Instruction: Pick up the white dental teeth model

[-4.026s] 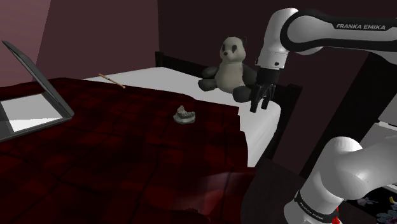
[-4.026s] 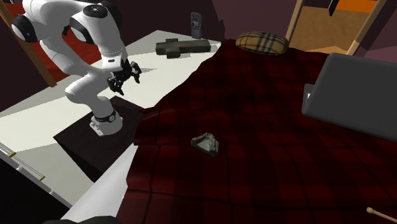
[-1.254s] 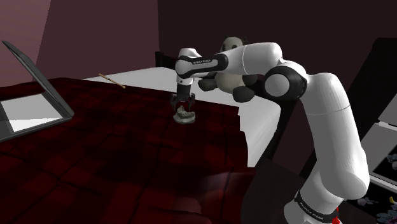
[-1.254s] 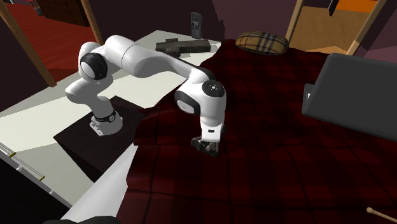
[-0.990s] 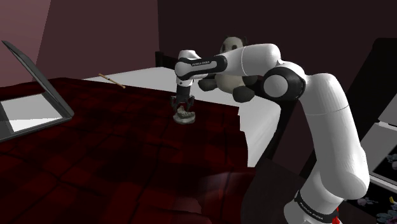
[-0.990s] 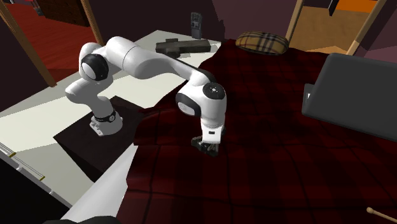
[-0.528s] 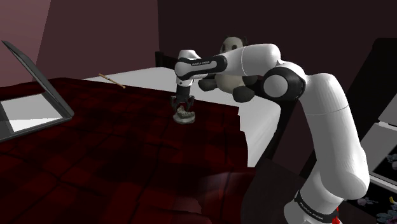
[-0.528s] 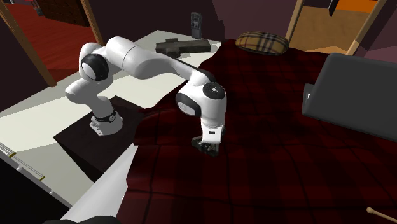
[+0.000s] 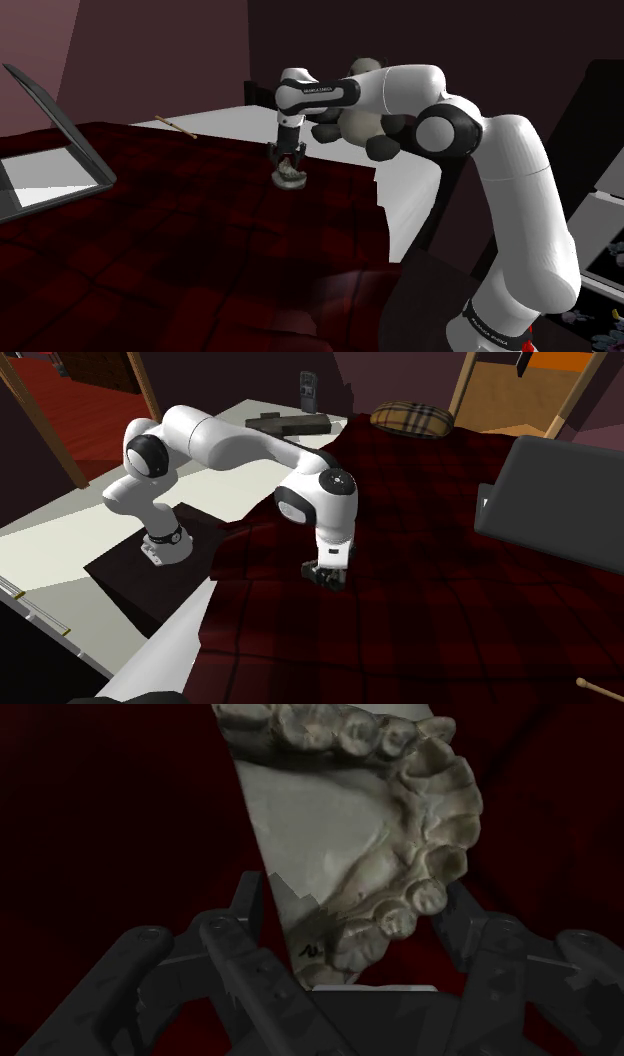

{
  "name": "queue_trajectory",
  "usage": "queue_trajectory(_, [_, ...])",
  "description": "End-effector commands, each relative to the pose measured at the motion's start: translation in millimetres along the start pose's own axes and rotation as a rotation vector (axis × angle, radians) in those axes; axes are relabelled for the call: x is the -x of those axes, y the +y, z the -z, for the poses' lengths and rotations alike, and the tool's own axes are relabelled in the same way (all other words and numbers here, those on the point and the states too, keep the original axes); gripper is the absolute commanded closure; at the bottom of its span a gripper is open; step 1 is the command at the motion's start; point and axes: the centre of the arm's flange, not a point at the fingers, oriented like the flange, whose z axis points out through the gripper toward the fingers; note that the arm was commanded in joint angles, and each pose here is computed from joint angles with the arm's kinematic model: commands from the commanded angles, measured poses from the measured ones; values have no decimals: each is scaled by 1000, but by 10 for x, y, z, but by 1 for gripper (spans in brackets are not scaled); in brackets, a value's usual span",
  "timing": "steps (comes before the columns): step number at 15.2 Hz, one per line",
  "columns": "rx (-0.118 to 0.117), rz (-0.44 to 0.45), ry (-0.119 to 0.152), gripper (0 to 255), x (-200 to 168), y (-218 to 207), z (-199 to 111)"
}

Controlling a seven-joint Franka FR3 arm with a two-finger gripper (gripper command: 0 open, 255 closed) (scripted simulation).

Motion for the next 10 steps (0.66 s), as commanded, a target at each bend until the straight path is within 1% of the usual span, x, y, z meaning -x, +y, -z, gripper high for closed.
queue_trajectory(1, [0, 0, 0, 255, 13, -6, 103])
queue_trajectory(8, [0, 0, 0, 255, 37, -42, 470])
queue_trajectory(10, [0, 0, 0, 255, 38, -42, 478])
